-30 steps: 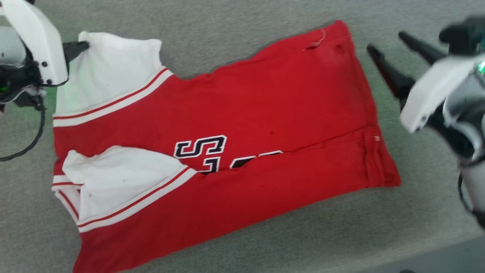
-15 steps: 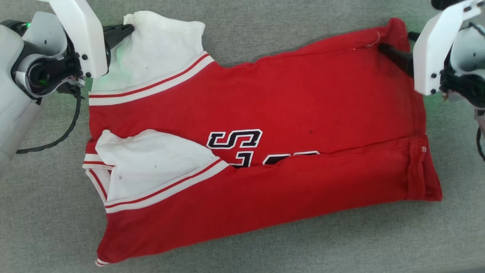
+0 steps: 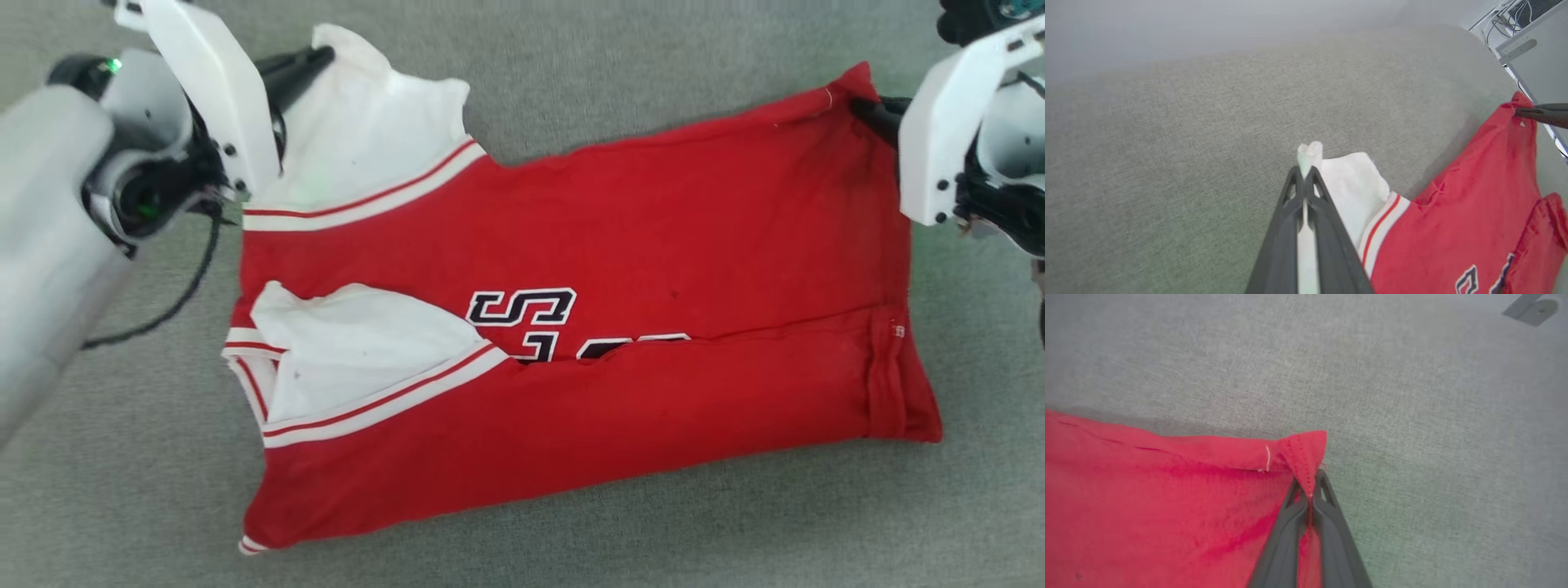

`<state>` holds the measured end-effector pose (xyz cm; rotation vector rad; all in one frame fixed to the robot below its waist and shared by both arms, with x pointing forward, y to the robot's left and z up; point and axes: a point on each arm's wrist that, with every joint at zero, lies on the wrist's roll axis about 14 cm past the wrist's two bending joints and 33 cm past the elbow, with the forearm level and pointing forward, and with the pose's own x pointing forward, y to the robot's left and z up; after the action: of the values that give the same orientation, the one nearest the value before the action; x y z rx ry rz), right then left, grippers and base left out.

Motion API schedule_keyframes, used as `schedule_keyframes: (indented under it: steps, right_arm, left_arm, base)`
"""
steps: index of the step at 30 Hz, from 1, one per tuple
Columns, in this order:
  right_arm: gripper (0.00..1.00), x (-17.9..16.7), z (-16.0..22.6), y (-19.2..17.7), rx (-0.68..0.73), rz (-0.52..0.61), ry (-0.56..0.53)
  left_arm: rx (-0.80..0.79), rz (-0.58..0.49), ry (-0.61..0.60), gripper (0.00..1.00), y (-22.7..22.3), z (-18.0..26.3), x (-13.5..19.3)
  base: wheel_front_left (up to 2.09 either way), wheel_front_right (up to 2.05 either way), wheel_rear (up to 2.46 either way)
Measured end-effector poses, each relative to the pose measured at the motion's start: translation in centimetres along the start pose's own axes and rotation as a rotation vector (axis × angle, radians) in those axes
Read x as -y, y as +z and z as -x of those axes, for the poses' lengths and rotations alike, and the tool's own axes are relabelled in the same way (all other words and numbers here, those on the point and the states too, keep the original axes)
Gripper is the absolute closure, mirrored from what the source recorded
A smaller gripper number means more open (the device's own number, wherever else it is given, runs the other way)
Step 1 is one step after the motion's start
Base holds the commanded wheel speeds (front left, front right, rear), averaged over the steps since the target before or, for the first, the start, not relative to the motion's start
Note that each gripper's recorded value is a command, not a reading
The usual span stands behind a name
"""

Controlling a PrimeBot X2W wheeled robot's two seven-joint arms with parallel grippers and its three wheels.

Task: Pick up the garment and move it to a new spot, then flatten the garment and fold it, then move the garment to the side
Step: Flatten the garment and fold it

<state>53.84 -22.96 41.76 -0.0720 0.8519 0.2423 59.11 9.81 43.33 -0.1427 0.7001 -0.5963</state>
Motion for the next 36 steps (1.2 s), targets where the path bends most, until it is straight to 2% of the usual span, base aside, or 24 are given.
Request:
schedule_keyframes:
  steps: [4,11,17,22,28,30,33,36]
  right_arm:
    - [1.0,-0.1,2.5,0.9,0.063,0.014,0.005]
    - [1.0,-1.4,6.9,-0.1,0.111,0.043,0.044]
    - [1.0,-2.1,9.5,-3.3,0.105,0.034,0.068]
    - [1.0,-2.4,10.5,-5.7,0.097,0.014,0.073]
    - [1.0,-2.9,10.7,-9.5,0.026,-0.038,0.079]
    - [1.0,-3.1,10.5,-10.2,0.013,-0.064,0.082]
    - [1.0,-3.3,10.0,-11.1,-0.004,-0.104,0.083]
    - [1.0,-3.6,9.2,-11.4,-0.004,-0.143,0.085]
  left_arm:
    - [0.073,-0.026,-0.048,1.0,1.2,2.4,2.6]
    - [0.196,-0.043,-0.106,1.0,1.1,8.5,5.3]
    - [0.241,-0.02,-0.107,1.0,-2.9,13.4,5.9]
    - [0.268,0.044,-0.106,1.0,-6.3,16.2,6.4]
    - [0.208,0.146,-0.071,1.0,-11.7,17.0,6.5]
    - [0.186,0.187,-0.068,1.0,-13.3,16.9,6.7]
    - [0.156,0.189,-0.044,1.0,-14.9,16.2,6.4]
    - [0.149,0.24,-0.07,1.0,-15.8,15.0,7.5]
  base:
    - [0.0,0.0,0.0]
    - [0.0,0.0,0.0]
    - [0.0,0.0,0.0]
    - [0.0,0.0,0.0]
    - [0.0,0.0,0.0]
    - [0.0,0.0,0.0]
    - [0.0,0.0,0.0]
    - [0.0,0.0,0.0]
